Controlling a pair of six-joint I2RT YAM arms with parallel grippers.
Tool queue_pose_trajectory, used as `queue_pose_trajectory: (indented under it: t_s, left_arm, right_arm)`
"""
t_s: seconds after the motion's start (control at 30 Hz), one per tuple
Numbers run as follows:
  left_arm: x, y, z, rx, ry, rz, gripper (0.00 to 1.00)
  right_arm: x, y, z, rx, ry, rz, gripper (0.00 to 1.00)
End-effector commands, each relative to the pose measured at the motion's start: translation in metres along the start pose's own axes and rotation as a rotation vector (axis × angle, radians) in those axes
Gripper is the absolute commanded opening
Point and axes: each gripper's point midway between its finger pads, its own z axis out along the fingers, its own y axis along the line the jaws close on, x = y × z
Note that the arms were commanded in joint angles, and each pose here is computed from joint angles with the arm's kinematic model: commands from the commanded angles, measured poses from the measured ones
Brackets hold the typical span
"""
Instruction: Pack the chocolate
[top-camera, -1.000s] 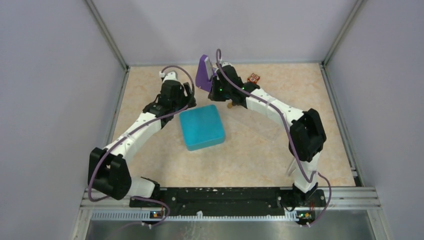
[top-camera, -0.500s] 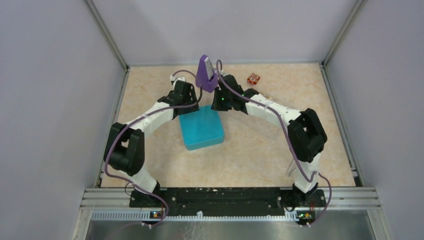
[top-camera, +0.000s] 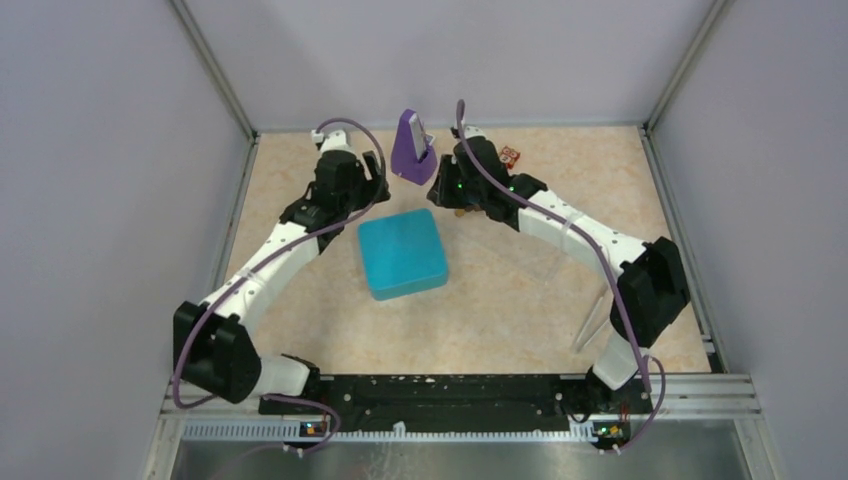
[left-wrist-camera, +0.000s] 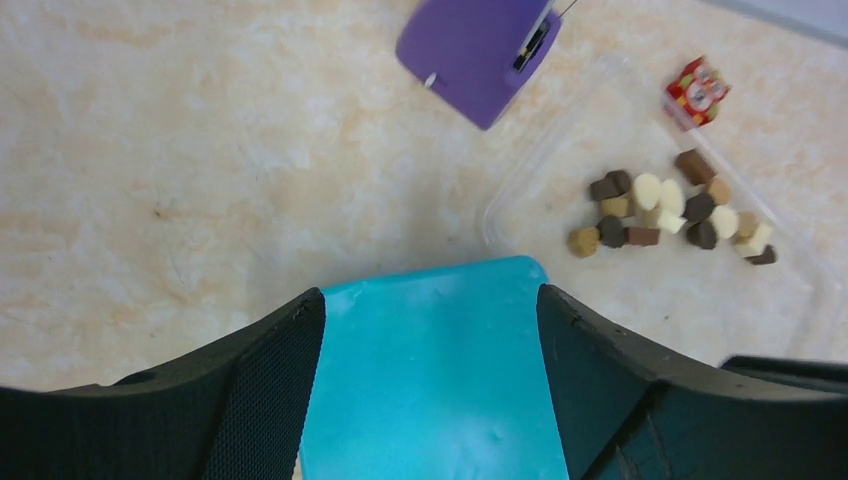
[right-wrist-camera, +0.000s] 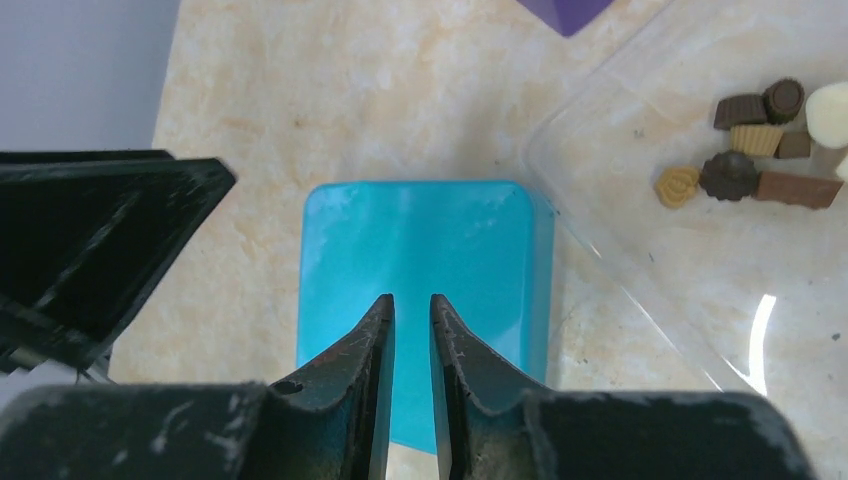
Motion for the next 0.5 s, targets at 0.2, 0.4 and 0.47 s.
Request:
queue_pose_trajectory:
  t_s: [0.2, 0.4, 0.47]
  left_arm:
    - [0.120, 0.040, 0.046, -0.140, 0.334, -0.034, 0.83]
    - [0.099, 0.024, 0.038, -0.117, 0.375, -0.023, 0.87]
    - [0.070, 0.014, 0.027, -0.086, 0.311, -0.014, 0.89]
  right_arm:
    - [0.106, -0.016, 0.005, 0.019, 0.197, -0.011, 0.19]
    - [0.115, -0.026, -0.005, 0.059, 0.218, -0.025, 0.24]
    - [0.094, -0.023, -0.013, 0.077, 0.173, -0.050, 0.29]
